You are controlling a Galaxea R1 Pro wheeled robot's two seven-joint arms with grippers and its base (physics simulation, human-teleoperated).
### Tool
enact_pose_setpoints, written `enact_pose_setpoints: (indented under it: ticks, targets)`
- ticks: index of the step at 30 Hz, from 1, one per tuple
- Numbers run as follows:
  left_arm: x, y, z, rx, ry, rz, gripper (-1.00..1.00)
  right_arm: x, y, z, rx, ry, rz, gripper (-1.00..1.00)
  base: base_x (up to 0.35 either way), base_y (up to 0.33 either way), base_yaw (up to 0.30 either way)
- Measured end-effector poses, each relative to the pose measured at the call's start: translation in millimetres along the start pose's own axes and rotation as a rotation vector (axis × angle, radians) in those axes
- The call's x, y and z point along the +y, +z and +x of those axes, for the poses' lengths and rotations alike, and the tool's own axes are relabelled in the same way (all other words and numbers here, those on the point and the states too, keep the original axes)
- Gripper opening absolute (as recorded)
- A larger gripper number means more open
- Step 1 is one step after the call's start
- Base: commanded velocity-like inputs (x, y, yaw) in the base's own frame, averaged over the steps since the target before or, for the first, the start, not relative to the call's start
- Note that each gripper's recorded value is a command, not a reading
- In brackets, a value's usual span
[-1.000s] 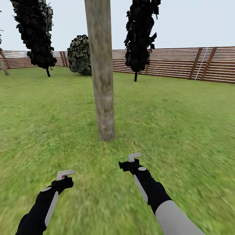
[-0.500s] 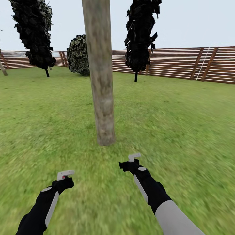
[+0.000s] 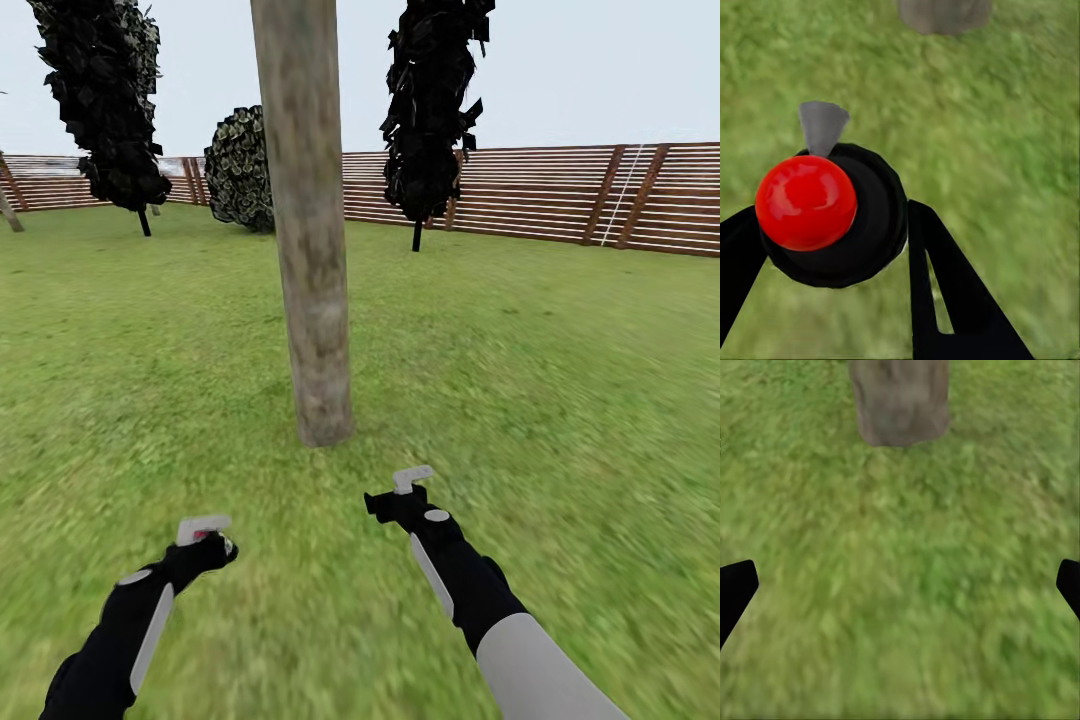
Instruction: In the garden, pick up the pesticide atomizer on the floor and spray pesticide onto both trees until each tree trunk is fully covered.
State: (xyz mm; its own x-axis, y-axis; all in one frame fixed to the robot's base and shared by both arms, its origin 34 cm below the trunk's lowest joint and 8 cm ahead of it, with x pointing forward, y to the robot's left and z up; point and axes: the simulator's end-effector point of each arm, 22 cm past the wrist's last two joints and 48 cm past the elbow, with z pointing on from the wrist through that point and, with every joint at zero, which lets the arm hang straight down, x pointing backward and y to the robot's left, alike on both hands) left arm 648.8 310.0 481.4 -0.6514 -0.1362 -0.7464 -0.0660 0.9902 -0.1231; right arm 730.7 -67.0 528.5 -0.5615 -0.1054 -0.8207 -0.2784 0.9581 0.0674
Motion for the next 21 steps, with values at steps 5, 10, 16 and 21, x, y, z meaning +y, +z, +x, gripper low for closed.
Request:
enact_pose_setpoints:
  ticks: [5,10,16,21]
  targets:
    - [-0.2,-17.2,-25.0,-0.029,0.095,0.178,-1.0,2.9,-0.2,-0.9,-0.002,-0.004,-0.009,1.0,0.0,0.0,0.0]
    - [25.9,-44.4,-31.3,0.014,0.21,0.339,-1.0,46.8,-4.8,1.4,0.005,-0.013,-0.209,1.0,0.0,0.0,0.0]
    - [20.4,-59.9,-2.1,0.141,0.361,0.456,-1.0,110.1,-26.9,-3.4,0.01,-0.147,-0.492,1.0,0.0,0.0,0.0]
    - [11.6,-69.0,30.5,0.273,0.489,0.526,-1.0,131.3,-39.3,-28.4,-0.008,-0.224,-0.615,1.0,0.0,0.0,0.0]
